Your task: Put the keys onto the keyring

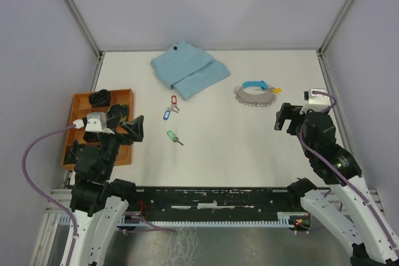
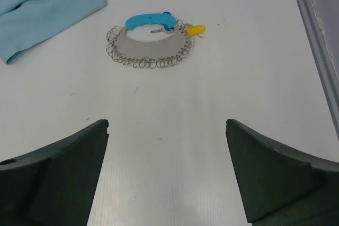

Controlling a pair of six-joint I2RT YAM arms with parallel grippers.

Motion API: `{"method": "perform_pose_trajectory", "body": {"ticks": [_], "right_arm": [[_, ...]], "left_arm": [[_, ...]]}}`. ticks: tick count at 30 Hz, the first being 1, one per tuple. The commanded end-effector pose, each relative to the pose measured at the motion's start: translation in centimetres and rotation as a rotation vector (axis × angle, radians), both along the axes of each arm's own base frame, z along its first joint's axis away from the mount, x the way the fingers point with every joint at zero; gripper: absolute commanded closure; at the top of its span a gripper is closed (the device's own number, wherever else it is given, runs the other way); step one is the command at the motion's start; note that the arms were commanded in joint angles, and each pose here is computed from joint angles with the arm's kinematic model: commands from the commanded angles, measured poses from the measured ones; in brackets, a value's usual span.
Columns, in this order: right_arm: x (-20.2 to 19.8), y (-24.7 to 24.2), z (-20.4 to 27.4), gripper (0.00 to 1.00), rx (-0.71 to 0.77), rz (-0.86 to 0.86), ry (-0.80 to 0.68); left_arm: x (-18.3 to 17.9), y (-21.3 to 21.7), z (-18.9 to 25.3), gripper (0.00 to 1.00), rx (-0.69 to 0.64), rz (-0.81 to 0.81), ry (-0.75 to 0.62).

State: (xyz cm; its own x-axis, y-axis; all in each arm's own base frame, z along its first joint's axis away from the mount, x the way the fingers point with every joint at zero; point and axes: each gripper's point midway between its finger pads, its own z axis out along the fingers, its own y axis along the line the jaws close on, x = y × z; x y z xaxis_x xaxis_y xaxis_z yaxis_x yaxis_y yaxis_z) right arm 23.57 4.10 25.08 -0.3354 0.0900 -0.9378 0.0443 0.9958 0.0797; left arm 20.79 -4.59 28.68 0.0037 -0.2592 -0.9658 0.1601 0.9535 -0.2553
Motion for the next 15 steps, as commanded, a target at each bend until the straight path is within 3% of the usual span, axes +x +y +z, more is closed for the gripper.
{"method": "perform_pose_trajectory", "body": {"ticks": [1, 15], "right_arm": [[0.2, -0.1, 2.3, 0.00, 0.014, -0.004, -0.061], [2.9, 3.7, 1.0, 0.00, -0.019, 0.161, 0.024]], "left_arm": [[-0.2, 0.3, 1.5, 0.01, 0.017, 0.005, -0.060], [-0.5, 0.3, 1.8, 0.01, 0.016, 0.003, -0.078]]}}
